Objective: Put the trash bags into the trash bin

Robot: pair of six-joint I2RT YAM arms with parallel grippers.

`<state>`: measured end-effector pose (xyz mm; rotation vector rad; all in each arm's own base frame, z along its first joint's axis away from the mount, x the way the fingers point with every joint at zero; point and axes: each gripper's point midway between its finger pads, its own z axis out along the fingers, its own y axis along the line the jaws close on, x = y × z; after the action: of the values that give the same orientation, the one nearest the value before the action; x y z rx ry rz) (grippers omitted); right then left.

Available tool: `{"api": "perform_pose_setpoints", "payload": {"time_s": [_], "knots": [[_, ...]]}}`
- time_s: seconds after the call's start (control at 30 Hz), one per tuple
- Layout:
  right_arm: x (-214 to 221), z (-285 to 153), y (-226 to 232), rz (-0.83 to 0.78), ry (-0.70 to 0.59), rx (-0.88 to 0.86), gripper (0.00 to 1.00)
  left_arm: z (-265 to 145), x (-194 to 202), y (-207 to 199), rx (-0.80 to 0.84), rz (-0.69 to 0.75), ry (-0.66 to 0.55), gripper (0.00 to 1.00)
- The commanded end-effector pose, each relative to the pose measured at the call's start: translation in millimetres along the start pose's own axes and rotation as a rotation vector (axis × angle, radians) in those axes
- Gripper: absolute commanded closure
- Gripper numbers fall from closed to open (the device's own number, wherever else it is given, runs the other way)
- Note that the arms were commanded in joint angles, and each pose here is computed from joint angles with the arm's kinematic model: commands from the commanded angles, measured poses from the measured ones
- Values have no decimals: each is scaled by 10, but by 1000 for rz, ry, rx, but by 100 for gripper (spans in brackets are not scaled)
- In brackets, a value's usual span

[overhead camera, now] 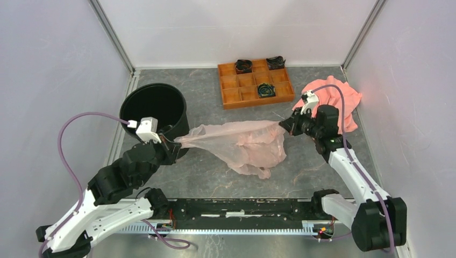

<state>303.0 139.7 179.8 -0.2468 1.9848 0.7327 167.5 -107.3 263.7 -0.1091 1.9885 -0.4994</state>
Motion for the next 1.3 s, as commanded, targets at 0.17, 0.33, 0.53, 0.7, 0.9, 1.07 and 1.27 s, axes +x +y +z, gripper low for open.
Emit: {"api": "perform_pose_setpoints", "payload": {"time_s": [0.17, 0.33, 0.53, 0.7, 0.9, 1.07, 1.27], "knots": [[-105, 62, -63, -81, 59, 67, 100, 79, 401, -275, 143, 61, 171, 98], [-203, 266, -243, -184, 179, 183, 100, 158, 542, -458, 201, 23, 229, 98], [-432, 958, -23, -309, 290, 166, 100, 401, 785, -685, 242, -125, 276, 98], [-522, 989, 151, -400, 284, 200, 47, 498, 917, -556, 160, -132, 300, 98], [-554, 590, 368, -395, 163, 145, 3, 458, 894, -468, 143, -195, 263, 97], [-273, 378, 503, -351, 144, 52, 2, 424, 850, -467, 154, -207, 246, 78], [-126, 202, 691, -286, 124, -46, 2, 266, 666, -521, 182, -192, 238, 18]]}}
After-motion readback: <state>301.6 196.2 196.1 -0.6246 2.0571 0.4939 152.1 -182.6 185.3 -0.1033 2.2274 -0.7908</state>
